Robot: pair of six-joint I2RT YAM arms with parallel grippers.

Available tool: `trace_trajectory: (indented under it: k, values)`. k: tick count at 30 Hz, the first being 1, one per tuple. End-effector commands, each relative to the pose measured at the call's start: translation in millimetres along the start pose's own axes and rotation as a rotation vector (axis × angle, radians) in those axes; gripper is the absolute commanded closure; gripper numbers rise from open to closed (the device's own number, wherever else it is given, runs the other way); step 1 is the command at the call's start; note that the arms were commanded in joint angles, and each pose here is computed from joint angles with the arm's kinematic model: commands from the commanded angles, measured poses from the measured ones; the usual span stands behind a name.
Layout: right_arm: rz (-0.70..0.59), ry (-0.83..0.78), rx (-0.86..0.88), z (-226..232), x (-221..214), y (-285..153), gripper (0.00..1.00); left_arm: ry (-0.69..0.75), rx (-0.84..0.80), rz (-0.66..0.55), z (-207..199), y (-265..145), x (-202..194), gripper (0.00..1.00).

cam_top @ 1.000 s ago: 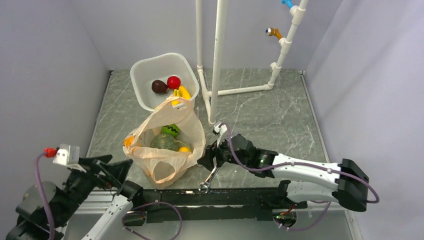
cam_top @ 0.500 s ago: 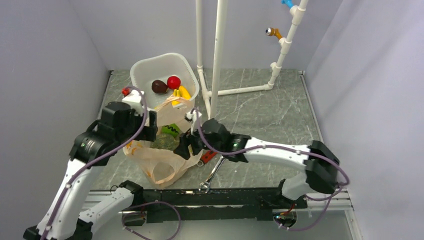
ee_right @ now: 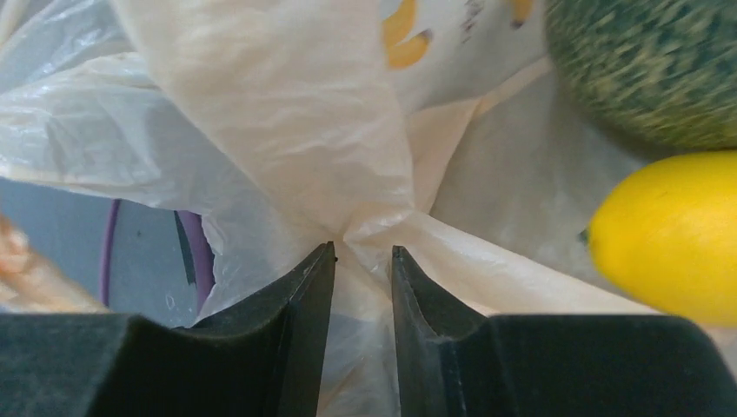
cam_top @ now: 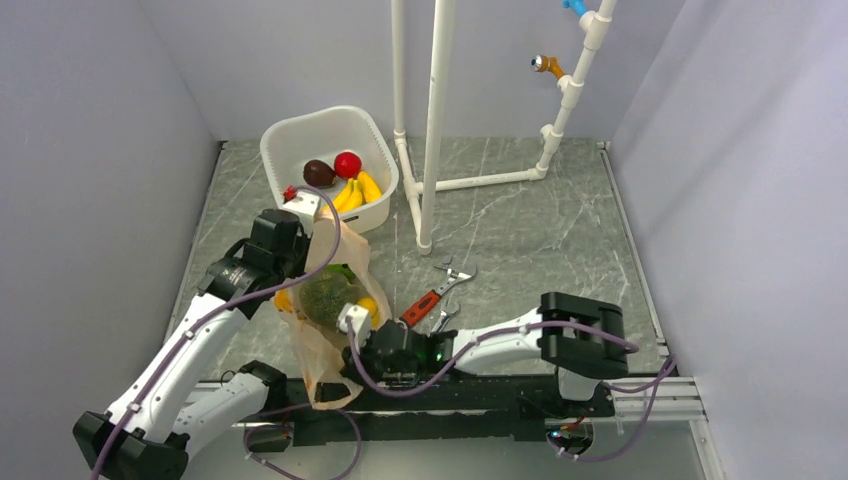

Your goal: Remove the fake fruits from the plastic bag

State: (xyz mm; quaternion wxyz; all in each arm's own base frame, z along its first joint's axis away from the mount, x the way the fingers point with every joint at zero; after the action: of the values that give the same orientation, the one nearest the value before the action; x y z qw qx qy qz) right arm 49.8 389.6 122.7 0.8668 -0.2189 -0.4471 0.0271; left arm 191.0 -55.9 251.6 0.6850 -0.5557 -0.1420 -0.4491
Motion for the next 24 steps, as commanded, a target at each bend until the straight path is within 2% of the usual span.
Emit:
trace_trajectory:
  k: [1,2,4,8,12,18,21,24]
  values:
    - [-0.097,-0.048,-0.031,10.6,-1.7,8.7,0.67,0.026,0.050,-0.196,6.9,1.5,15.1,0.95]
    - [-0.103,-0.042,-0.054,8.9,-0.3,6.6,0.66,0.027,0.043,-0.228,5.8,0.6,13.6,0.99]
    - [-0.124,-0.038,-0.086,7.9,7.2,-2.7,0.63,0.022,0.039,-0.287,4.1,-0.7,10.4,1.00]
    - [-0.149,-0.033,-0.147,7.7,34.5,-24.9,0.42,0.000,0.026,-0.368,1.9,-7.1,5.9,1.00]
    - [-0.170,-0.062,-0.184,5.9,62.4,-34.5,0.28,-0.023,0.000,-0.394,-1.8,-10.2,1.5,1.00]
    - [-0.192,-0.057,-0.274,-6.1,96.0,-19.2,0.28,-0.022,-0.072,-0.436,-8.7,-13.6,4.2,1.00]
    - [-0.200,-0.066,-0.339,-22.7,94.2,-10.7,0.27,-0.029,-0.064,-0.428,-8.1,-13.3,3.8,1.00]
    - [-0.145,-0.102,-0.456,-43.8,81.2,-2.7,0.27,-0.035,-0.060,-0.426,-8.0,-12.3,4.0,1.00]
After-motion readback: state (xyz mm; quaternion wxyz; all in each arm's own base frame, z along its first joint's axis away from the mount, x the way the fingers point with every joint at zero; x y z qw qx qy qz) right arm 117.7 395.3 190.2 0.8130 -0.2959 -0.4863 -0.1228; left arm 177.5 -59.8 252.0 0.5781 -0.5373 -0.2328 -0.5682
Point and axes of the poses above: each gripper's point midway between its finger pads, its own y axis out along the fingers, its own z axis along the line the jaws close on, x = y × z, the point moved 8 cm from there along -y, back along the fingers, and after that the axes turned 13 degrees about y, right-handed, at the moved point
